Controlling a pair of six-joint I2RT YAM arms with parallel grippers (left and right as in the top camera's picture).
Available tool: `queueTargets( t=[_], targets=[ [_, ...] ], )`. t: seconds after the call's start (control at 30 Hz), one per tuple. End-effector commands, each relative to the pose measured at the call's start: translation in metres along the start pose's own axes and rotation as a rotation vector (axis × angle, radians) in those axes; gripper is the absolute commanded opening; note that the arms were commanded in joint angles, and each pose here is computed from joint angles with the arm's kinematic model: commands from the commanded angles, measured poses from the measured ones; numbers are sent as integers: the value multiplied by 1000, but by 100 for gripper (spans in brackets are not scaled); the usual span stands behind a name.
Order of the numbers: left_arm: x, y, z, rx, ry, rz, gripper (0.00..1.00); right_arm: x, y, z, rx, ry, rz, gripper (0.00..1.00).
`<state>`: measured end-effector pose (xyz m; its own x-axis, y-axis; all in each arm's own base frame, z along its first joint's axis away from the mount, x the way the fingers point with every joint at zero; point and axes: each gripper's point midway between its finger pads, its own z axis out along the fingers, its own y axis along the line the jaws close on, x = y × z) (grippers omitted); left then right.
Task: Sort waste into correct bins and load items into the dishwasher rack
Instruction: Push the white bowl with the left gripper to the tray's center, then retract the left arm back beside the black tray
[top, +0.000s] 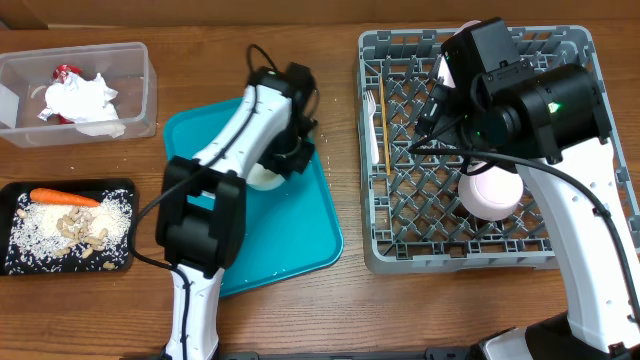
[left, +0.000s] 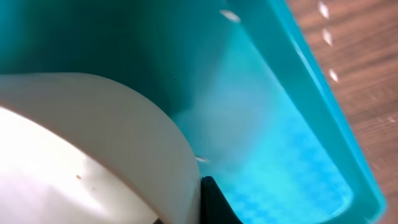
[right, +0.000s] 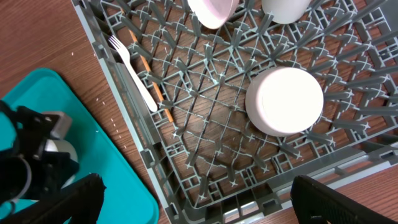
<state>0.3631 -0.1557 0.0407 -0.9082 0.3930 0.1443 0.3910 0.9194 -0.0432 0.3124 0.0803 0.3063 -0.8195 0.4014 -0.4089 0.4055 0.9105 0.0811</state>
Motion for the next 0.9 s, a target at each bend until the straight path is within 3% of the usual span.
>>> queueTargets(
  t=[0.0,0.1,0.23,0.27,0.3,0.4,0.57,0.7,0.73,0.87],
  targets=[
    [6,-6,-21,9,-18,-61,17,-3,2,-3,-11,-14,8,100],
    [17,-10,-21,31,28,-68,61,-3,2,-3,-11,-14,8,100],
    [27,-11,-26,37,62,-70,68,-3,2,-3,-11,-14,8,100],
    [28,-14,-33,51,60,-70,91,-3,2,-3,-11,-14,8,100],
    [27,-16,-42,63,50,-70,100,-3,2,-3,-11,-14,8,100],
    [22,-17,-77,68,-29,-83,100,-3,2,-3,-11,-14,8,100],
    [10,11,-169,39,-310,-241,100,-3,2,-3,-11,-14,8,100],
    [24,73,-222,29,-479,-521,100,-3,2,-3,-11,-14,8,100],
    [38,108,-233,46,-511,-689,100,-3,2,-3,-11,-14,8,100],
    [77,170,-226,61,-462,-973,100,-3,2,-3,-11,-14,8,100]
  ],
)
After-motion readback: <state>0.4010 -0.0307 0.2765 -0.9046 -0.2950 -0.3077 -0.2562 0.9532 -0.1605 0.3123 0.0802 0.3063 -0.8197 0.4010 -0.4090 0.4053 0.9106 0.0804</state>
